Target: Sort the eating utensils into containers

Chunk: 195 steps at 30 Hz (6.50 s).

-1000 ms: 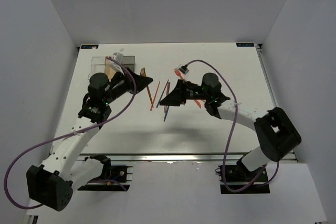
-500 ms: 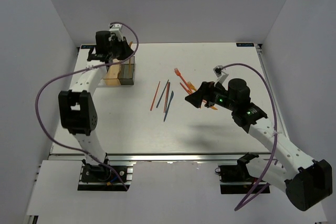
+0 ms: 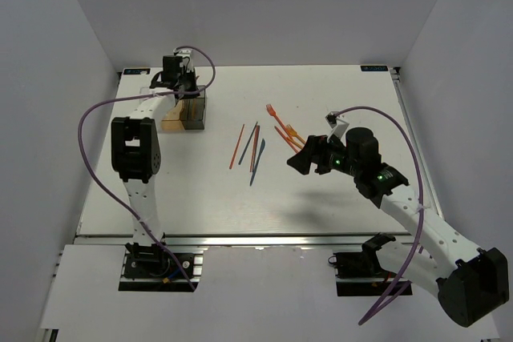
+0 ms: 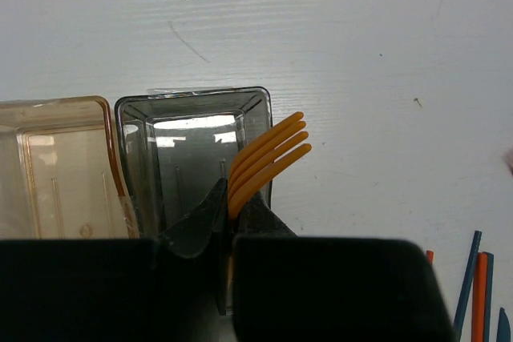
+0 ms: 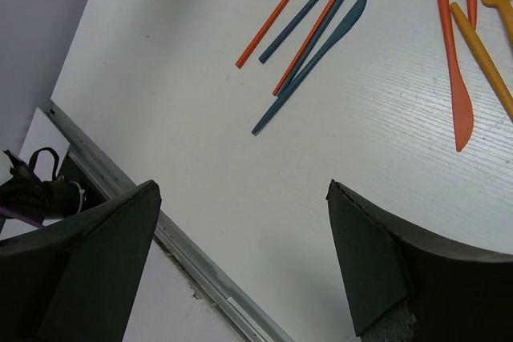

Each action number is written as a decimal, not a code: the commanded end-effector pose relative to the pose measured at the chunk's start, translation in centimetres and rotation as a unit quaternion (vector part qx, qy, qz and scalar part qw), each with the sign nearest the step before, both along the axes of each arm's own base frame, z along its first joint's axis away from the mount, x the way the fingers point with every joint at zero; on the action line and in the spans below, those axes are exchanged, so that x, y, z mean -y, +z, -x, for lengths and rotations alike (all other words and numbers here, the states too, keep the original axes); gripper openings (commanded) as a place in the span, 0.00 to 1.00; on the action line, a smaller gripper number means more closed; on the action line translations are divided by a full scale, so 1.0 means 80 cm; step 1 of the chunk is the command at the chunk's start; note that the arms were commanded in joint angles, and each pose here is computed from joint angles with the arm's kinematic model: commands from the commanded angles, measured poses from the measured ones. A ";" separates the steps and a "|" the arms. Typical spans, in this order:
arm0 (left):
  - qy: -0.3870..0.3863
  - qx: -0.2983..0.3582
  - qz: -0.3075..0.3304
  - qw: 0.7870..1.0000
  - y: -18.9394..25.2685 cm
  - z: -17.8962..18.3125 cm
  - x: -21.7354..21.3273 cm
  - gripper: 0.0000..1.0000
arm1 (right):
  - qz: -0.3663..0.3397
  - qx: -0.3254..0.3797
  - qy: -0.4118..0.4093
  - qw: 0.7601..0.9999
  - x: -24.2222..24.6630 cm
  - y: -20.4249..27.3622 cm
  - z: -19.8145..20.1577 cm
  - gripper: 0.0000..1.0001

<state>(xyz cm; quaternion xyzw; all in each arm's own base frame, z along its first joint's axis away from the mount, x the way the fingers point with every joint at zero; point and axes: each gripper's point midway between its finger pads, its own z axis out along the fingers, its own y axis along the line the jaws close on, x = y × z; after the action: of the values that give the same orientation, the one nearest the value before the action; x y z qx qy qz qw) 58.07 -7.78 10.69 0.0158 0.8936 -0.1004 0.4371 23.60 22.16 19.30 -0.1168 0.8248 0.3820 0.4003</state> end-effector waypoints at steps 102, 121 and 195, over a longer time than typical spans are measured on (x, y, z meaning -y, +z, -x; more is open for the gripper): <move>-0.209 0.118 0.408 0.881 0.239 0.303 0.273 0.88 | -0.012 0.017 0.079 0.997 -0.100 0.104 -0.068 0.00; -0.203 0.085 0.359 0.907 0.215 0.280 0.282 0.00 | 0.035 0.050 0.048 0.997 -0.129 0.110 -0.067 0.26; 0.095 0.050 -0.104 0.989 0.181 0.017 -0.057 0.00 | 0.118 0.078 -0.035 0.989 0.034 0.048 -0.026 0.89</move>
<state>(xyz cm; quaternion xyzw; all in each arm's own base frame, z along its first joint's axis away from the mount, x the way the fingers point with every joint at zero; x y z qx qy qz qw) 57.23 -3.69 21.96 -0.0121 0.8876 0.0035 0.4604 25.26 19.77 23.34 -0.1631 0.8333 0.2675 0.4555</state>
